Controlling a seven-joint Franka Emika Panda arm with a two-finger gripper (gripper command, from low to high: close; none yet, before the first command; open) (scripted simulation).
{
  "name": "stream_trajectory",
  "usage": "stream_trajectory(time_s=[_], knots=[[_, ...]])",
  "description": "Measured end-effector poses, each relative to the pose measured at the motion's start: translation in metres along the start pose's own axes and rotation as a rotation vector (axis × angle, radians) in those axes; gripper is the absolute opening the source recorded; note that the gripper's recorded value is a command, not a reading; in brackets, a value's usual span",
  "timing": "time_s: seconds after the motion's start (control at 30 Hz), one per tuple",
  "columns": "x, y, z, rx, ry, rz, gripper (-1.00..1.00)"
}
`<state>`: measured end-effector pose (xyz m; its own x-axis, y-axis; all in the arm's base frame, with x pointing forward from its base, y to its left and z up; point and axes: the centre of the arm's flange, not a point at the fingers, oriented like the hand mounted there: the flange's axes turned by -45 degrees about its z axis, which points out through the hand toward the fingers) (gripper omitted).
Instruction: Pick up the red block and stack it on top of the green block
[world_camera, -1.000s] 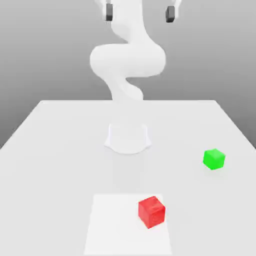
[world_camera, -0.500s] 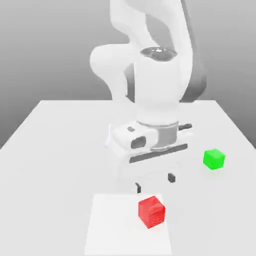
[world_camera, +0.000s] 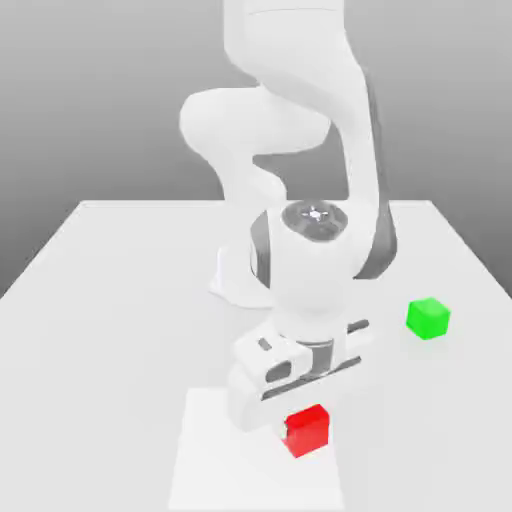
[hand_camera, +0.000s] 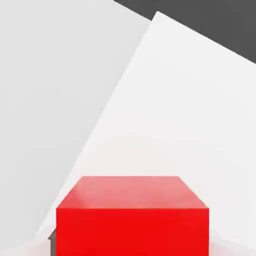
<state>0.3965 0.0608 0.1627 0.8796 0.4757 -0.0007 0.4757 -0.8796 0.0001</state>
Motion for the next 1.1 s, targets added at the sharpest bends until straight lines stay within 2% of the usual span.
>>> stream_trajectory(time_s=[0.13, 0.4, 0.77, 1.1], knots=[[0.0, -0.002, -0.039, 0.0, 0.0, -0.002, -1.0], [-0.004, -0.162, -0.066, 0.023, 0.003, -0.091, -1.0], [-0.105, -0.328, -0.084, 0.005, 0.0, -0.17, -1.0], [-0.112, -0.337, -0.073, -0.021, 0.025, -0.176, -1.0]])
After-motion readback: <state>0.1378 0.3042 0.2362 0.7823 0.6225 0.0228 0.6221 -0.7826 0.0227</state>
